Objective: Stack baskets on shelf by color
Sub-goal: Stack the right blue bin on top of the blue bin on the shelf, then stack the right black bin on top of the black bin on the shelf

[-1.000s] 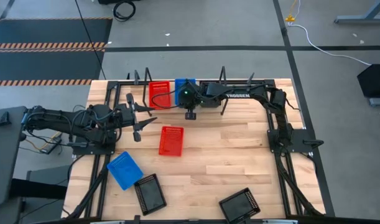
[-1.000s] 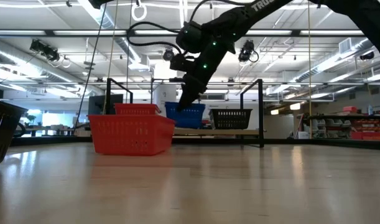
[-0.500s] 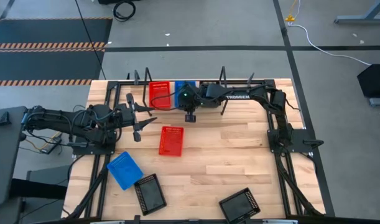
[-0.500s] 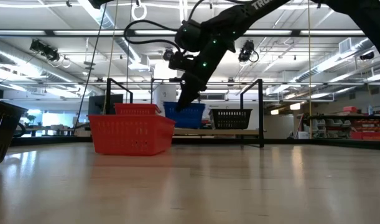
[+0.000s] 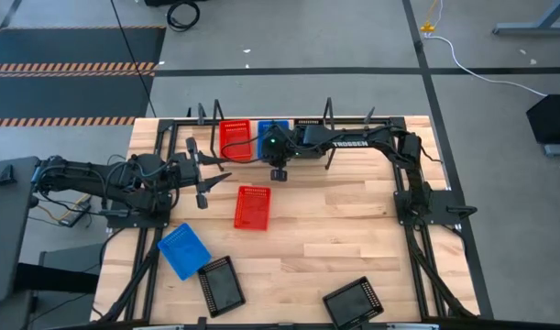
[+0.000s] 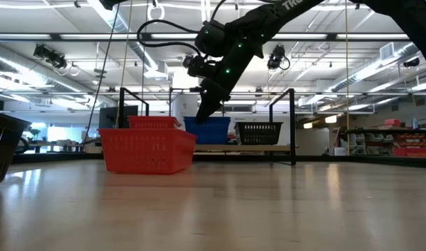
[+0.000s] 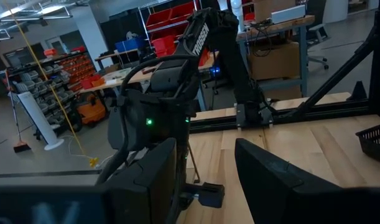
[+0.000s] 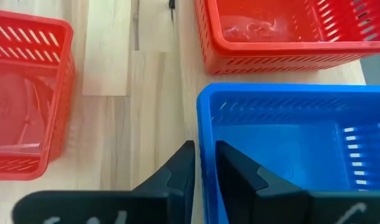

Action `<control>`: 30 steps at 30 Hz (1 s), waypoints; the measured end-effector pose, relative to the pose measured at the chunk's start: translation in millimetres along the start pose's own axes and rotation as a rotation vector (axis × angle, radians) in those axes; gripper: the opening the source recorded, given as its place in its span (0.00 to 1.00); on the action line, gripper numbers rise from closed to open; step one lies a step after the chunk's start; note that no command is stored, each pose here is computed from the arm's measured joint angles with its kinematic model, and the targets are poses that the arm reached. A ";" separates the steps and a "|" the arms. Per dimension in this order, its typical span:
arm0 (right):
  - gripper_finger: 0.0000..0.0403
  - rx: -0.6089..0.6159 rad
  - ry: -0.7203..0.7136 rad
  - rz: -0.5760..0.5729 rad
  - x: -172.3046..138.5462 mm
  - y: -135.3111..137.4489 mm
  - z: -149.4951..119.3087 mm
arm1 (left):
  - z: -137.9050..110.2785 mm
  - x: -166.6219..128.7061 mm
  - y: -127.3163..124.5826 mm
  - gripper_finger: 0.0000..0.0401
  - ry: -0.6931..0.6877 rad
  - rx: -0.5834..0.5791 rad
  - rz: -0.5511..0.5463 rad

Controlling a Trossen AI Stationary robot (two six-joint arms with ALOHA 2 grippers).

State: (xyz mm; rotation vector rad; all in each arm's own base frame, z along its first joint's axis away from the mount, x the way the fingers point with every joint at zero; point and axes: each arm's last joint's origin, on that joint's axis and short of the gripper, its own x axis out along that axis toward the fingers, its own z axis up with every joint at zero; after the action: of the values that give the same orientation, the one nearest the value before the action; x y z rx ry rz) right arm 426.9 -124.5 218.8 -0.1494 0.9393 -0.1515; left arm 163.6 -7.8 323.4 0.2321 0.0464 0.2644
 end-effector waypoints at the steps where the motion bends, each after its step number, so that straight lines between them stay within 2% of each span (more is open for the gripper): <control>1: 0.18 0.000 -0.003 -0.001 0.0 -0.1 0.3 | 0.0 0.0 0.0 0.43 0.000 0.000 0.000; 10: 0.24 -0.007 -0.028 -0.028 -5.3 1.5 4.9 | -0.2 0.0 -0.1 0.43 0.002 0.002 -0.001; 14: 0.25 -0.008 -0.057 -0.039 -23.0 5.6 15.7 | -0.6 0.0 -0.1 0.43 0.006 0.005 -0.001; 20: 0.26 0.072 -0.044 -0.008 -52.0 16.3 28.0 | -0.6 0.0 -0.1 0.43 0.006 0.004 -0.001; 26: 0.26 0.140 0.050 0.099 -55.4 45.3 23.6 | -0.9 -0.1 -0.2 0.43 0.009 0.005 -0.002; 30: 0.26 0.113 0.105 0.093 -54.3 77.4 19.7 | -0.8 -3.7 1.3 0.43 0.012 0.005 -0.003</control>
State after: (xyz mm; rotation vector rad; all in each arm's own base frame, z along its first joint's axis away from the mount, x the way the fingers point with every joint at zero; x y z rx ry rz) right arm 416.3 -36.9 258.2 0.0072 1.0376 -0.1271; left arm 159.6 -7.4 323.0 0.2351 0.0591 0.2624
